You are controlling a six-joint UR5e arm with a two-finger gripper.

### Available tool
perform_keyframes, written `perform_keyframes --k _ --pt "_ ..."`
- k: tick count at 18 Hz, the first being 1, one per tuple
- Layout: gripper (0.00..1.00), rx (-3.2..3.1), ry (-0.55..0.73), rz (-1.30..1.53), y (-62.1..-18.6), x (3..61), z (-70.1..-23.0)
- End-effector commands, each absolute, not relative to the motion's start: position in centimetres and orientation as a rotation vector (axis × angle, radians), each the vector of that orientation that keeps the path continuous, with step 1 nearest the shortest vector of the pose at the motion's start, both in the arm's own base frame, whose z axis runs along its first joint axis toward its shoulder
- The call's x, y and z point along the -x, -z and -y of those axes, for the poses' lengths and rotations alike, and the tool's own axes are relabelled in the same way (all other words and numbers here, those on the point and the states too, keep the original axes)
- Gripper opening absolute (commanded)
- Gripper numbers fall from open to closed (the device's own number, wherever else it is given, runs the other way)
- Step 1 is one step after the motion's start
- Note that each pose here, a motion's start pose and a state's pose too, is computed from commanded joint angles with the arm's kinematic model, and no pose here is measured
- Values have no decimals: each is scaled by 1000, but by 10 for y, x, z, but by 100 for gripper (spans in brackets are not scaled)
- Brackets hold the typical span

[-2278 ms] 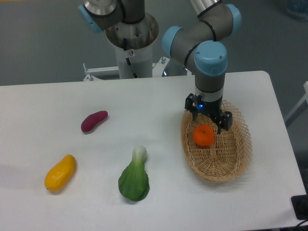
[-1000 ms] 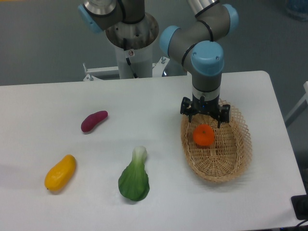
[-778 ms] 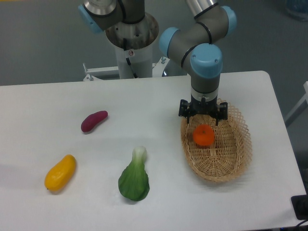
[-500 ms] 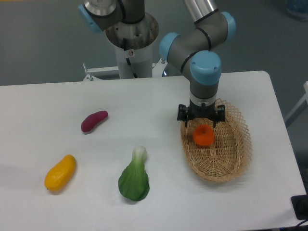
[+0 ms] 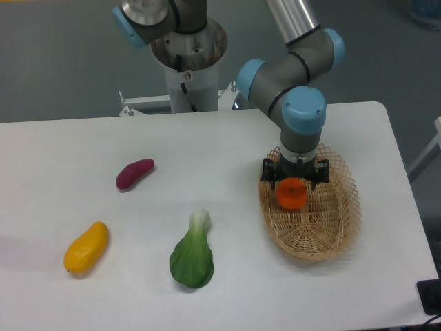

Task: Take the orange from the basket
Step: 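Lower the open gripper around the orange in the basket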

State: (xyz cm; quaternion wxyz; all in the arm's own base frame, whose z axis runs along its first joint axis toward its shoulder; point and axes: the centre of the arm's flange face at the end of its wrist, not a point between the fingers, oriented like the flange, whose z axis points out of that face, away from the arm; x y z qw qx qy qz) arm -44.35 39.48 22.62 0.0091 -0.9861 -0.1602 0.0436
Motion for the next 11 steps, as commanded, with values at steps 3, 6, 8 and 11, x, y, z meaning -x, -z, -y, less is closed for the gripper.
perform_keyframes --k 3,6,8,11 --pt "100 3084 -131 499 -223 444 -395" --pt "100 3089 -120 502 -219 442 -395" --pt "100 3099 -107 498 -212 440 -396" --pt "100 3099 -110 498 -212 442 -397"
